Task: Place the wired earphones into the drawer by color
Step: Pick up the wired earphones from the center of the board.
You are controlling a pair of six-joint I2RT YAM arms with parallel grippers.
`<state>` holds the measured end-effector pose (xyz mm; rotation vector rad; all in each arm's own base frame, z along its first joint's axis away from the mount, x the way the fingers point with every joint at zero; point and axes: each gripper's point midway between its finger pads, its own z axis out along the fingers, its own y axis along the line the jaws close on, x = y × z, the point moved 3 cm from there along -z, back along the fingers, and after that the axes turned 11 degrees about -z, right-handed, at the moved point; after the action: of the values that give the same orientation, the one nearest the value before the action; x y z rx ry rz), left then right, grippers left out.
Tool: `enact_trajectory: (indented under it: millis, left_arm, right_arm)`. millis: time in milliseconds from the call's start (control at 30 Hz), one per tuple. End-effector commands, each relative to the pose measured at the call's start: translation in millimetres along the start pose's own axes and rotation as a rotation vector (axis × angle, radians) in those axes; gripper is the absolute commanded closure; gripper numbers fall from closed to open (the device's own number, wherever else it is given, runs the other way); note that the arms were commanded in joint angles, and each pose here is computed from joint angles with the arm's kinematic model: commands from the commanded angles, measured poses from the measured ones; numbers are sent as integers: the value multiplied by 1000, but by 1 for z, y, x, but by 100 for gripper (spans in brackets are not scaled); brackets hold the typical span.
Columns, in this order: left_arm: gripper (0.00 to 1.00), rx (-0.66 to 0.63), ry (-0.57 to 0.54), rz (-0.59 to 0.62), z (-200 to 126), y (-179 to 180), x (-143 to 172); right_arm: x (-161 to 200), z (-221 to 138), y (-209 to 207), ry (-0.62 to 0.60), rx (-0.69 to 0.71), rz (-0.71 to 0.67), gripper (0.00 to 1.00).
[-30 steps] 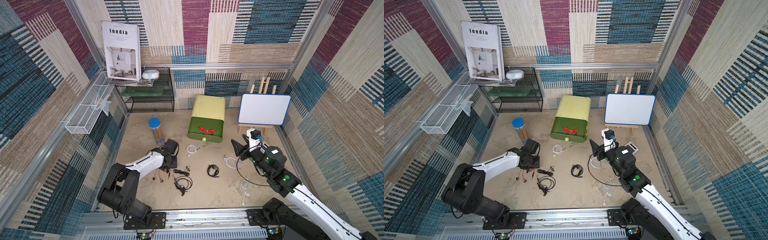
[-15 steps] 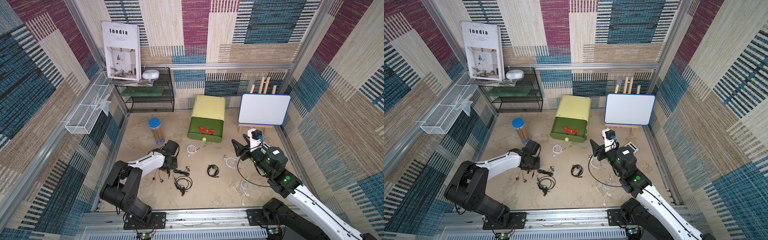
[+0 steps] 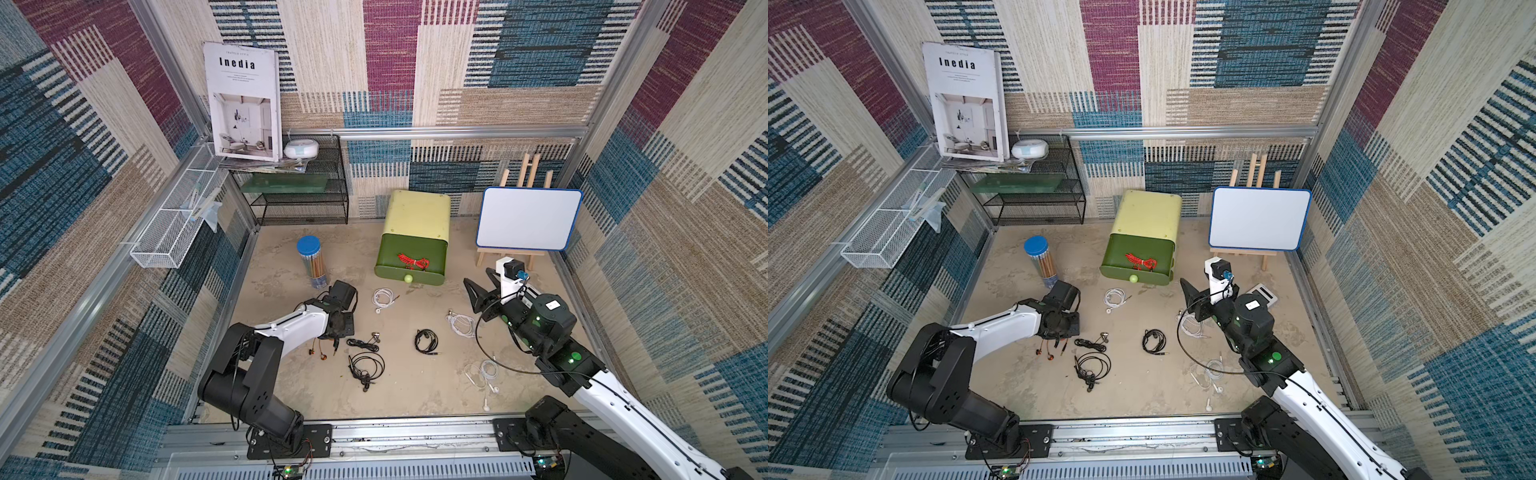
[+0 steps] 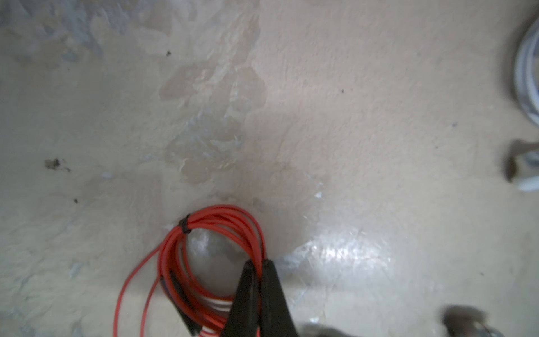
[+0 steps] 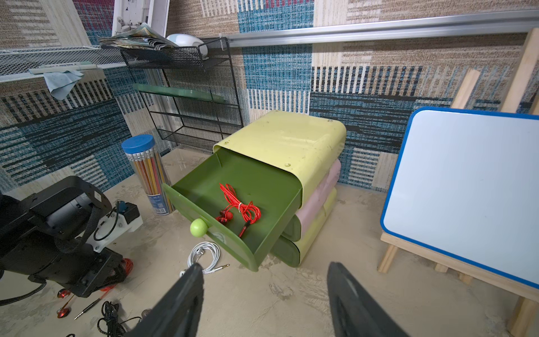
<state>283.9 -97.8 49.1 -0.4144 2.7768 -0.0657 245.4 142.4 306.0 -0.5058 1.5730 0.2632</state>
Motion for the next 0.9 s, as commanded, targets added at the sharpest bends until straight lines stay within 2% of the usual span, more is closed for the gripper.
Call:
enact_trajectory:
  millis: [0,167,333,867]
  left_arm:
    - [100,8,17,-6,-5,1,4]
    - [100,45,-13,-5,-21,-1,0]
    - [100,90,-67,1,-50,-4,-8]
    - [100,427,-393,34,-177,-2,-13]
  right_arm:
    - [-8,0,-2,-31,13,8,30]
    - [-8,0,-3,-24,21,6,30]
    - [-9,0,-4,-22,26,6,30]
    - [-11,-1,-8,-12,51,15,30]
